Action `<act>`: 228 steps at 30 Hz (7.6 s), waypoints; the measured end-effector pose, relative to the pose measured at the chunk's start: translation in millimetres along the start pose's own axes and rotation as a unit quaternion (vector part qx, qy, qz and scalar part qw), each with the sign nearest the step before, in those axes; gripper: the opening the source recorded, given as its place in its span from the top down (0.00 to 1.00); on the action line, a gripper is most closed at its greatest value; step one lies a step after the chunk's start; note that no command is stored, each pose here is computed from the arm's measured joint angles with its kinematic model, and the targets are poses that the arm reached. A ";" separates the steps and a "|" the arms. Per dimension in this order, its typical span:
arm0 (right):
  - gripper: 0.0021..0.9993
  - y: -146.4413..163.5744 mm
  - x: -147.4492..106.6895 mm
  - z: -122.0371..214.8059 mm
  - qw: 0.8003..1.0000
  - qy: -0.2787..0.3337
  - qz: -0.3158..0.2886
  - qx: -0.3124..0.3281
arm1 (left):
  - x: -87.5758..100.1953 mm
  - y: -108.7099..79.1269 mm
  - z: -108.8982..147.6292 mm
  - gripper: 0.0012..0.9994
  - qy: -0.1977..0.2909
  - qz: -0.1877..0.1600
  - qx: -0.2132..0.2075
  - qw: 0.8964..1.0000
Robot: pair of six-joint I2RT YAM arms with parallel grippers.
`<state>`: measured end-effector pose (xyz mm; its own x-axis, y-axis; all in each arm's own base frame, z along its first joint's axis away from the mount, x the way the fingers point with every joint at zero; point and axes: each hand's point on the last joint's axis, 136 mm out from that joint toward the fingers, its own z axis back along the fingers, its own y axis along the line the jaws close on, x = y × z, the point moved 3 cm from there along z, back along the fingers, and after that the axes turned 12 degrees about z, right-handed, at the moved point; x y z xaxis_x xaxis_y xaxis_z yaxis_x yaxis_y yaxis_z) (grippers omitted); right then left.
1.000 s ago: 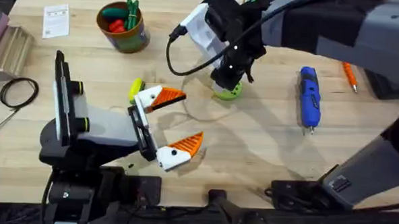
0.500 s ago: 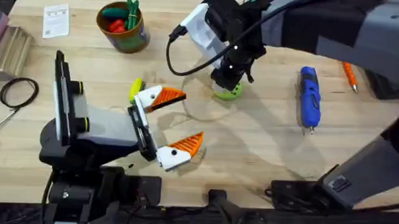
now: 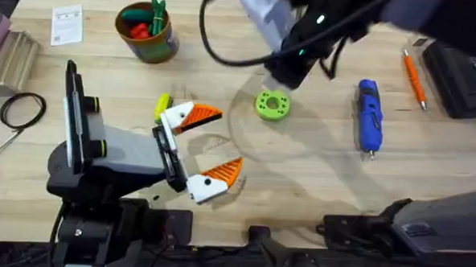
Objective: Pick up the gripper from the table and insert it into the empty holder that is missing its gripper. Then pick up a screw, insert it into the mounting hole, and use the screwdriver to tighten it. Finally, clean up the table by picking up the vegetable and placing it into the bucket.
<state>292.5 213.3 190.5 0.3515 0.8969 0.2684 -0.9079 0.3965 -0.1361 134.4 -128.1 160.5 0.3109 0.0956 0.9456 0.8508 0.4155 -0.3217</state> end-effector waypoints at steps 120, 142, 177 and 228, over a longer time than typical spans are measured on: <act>1.00 137.4 120.4 58.1 0.911 -0.090 0.399 0.057 | -0.1 0.0 0.0 0.01 0.000 0.000 0.000 1.000; 1.00 138.3 120.7 49.2 0.911 -0.080 0.400 0.063 | 0.0 0.0 0.0 0.01 0.000 0.000 0.000 1.000; 1.00 139.2 121.8 46.6 0.910 -0.079 0.401 0.064 | 0.0 0.1 0.0 0.01 0.000 0.002 0.000 1.000; 1.00 145.0 123.0 44.0 0.909 -0.078 0.404 0.071 | 0.0 0.1 0.0 0.01 0.000 0.006 0.000 1.000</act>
<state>194.0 372.6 245.7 -0.4698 0.8405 0.2698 -0.8793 -0.4186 -0.2271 134.5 -128.1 160.5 0.3210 0.1003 0.9417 0.8469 0.4147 -0.3329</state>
